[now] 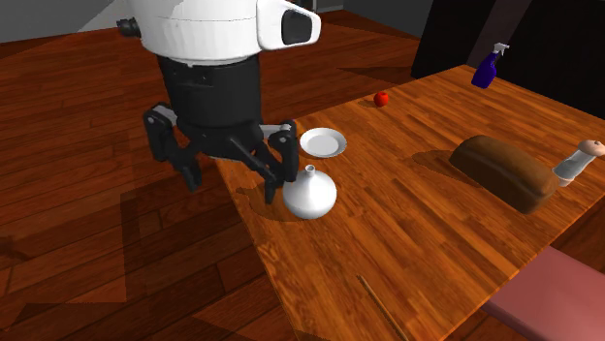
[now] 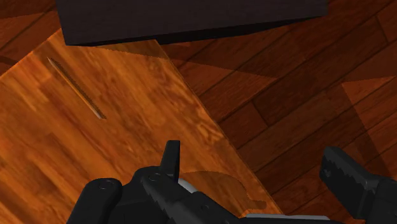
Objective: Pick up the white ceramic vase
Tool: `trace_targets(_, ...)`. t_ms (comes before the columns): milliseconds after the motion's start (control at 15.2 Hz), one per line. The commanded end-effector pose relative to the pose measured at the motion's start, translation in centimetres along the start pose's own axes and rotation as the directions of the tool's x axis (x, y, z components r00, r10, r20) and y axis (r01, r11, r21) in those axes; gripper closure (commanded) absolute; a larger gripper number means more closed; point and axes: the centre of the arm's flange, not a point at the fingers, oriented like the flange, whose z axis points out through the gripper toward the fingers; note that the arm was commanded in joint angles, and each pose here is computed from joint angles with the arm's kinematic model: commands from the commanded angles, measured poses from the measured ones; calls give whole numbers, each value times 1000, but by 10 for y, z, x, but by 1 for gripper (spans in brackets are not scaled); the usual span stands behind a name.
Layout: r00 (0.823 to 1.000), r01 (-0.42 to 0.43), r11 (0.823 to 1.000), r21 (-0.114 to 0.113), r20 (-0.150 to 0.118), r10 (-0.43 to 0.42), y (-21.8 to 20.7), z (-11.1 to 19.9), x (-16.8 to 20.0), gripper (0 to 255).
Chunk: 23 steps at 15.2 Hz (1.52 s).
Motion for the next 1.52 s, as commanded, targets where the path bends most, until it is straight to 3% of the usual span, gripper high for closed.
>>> trace_targets(0, 1000, 6, 1000, -8, -7, -6, 4, 17, 22, 0)
trace_targets(1452, 996, 61, 993, -100, -59, -67, 42, 178, 249, 0)
